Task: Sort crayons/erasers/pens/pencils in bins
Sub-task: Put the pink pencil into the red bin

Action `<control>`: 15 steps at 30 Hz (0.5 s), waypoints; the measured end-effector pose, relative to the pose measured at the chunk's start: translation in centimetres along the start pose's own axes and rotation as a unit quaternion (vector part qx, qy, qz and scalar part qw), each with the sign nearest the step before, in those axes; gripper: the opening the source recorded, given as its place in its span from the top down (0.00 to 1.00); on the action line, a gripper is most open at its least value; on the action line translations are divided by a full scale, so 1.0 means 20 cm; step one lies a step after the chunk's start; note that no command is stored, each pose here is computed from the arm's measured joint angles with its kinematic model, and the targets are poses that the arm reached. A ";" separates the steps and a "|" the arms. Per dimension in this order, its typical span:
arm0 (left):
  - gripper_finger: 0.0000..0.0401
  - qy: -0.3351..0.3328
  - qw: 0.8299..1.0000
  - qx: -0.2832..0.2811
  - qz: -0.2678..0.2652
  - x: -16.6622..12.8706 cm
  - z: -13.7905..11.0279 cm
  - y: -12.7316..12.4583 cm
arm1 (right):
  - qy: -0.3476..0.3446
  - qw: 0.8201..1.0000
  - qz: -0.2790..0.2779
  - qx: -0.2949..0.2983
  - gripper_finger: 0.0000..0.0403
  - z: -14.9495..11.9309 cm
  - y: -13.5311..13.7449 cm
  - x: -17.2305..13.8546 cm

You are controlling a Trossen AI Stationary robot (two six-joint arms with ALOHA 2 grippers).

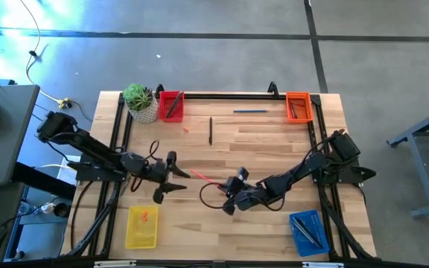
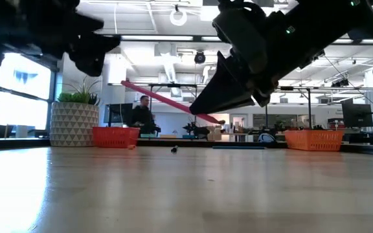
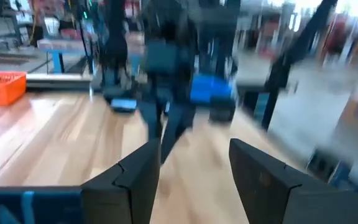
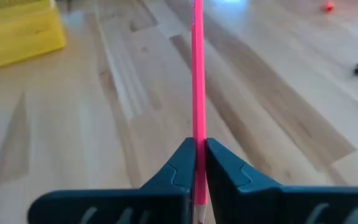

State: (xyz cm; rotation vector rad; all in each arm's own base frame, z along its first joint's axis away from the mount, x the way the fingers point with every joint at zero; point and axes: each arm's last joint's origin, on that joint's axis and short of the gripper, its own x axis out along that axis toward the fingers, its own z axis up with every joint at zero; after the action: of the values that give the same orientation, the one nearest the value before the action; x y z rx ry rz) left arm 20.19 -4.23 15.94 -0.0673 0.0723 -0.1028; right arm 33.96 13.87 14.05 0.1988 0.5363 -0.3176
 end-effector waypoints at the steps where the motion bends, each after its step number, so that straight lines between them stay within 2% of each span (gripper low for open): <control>1: 0.55 0.020 1.000 0.020 0.000 0.00 -0.01 -0.01 | 0.002 1.000 0.003 -0.004 0.97 0.00 0.00 0.00; 5: 0.55 0.120 0.986 0.112 0.027 0.06 -0.01 -0.06 | 0.015 0.999 0.025 -0.014 0.97 0.00 0.01 0.00; 8: 0.55 0.191 0.960 0.200 0.049 0.10 0.05 -0.15 | 0.024 0.999 0.032 -0.021 0.97 -0.01 0.01 0.00; 11: 0.55 0.226 0.935 0.268 0.061 0.14 0.14 -0.24 | 0.029 0.999 0.031 -0.023 0.97 -0.01 0.01 0.00; 15: 0.55 0.280 0.899 0.332 0.061 0.19 0.22 -0.34 | 0.033 0.998 0.037 -0.025 0.97 -0.01 0.01 0.00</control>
State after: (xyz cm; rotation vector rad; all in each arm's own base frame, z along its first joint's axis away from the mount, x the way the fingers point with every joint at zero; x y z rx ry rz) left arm 23.65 -11.15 20.45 0.6563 0.6148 -0.0141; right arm 33.85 14.08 13.86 0.1800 0.5995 -0.2256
